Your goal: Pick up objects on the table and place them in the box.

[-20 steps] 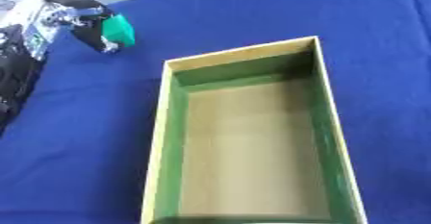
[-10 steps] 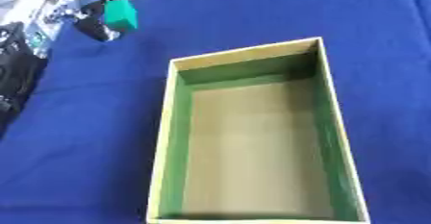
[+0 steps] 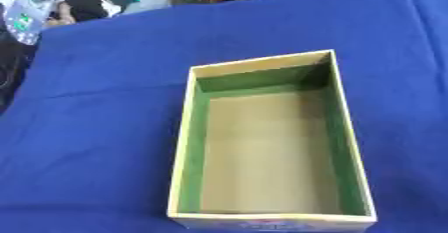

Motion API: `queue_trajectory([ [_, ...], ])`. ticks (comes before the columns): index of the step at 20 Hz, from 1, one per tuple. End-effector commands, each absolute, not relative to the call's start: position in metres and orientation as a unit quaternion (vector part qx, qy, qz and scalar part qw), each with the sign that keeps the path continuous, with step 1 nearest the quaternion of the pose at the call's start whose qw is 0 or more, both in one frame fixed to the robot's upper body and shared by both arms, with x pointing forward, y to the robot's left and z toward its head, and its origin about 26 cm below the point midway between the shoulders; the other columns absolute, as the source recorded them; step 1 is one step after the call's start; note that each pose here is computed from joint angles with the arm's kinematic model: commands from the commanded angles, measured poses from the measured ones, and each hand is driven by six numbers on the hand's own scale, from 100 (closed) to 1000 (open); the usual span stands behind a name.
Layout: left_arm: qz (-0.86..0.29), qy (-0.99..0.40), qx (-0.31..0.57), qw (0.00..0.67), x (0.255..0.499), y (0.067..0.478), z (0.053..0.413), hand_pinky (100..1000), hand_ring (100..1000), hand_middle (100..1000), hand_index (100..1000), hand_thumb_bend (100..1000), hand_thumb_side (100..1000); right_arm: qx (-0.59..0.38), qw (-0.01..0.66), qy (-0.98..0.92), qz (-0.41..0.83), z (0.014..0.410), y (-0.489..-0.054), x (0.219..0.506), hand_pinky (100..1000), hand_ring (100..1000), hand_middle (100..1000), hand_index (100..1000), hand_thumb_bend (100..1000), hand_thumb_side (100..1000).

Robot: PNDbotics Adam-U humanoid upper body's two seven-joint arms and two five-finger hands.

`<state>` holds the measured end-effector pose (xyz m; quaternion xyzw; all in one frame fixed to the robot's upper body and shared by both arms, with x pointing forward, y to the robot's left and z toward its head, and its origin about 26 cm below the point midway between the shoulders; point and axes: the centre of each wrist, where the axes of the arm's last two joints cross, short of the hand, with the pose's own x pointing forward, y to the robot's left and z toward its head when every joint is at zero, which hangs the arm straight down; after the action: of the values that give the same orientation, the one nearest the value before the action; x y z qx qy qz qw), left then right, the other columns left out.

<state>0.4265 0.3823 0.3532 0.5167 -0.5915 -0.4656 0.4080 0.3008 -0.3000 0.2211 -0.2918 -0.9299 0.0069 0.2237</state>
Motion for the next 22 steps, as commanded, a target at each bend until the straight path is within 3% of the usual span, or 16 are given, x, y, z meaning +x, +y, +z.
queue_trajectory([
  [1, -0.472, -0.616, 0.517, 0.362, 0.404, 0.367, 0.379, 106, 350, 154, 196, 100, 274, -0.29, 0.216, -0.932, 0.0, 0.226, -0.301, 0.298, 747, 817, 674, 775, 100, 882],
  [6, -0.507, -0.667, 0.454, 0.303, 0.384, 0.306, 0.369, 100, 344, 153, 194, 100, 274, -0.284, 0.22, -0.933, -0.011, 0.223, -0.3, 0.298, 745, 814, 674, 773, 100, 882],
  [11, -0.507, -0.68, 0.439, 0.296, 0.375, 0.294, 0.366, 100, 332, 143, 189, 100, 282, -0.273, 0.217, -0.937, -0.018, 0.224, -0.295, 0.299, 742, 809, 673, 772, 100, 887],
  [22, -0.582, -0.707, 0.315, 0.25, 0.354, 0.2, 0.289, 106, 350, 155, 194, 100, 277, -0.274, 0.224, -0.935, -0.024, 0.219, -0.296, 0.298, 743, 810, 673, 772, 100, 885],
])
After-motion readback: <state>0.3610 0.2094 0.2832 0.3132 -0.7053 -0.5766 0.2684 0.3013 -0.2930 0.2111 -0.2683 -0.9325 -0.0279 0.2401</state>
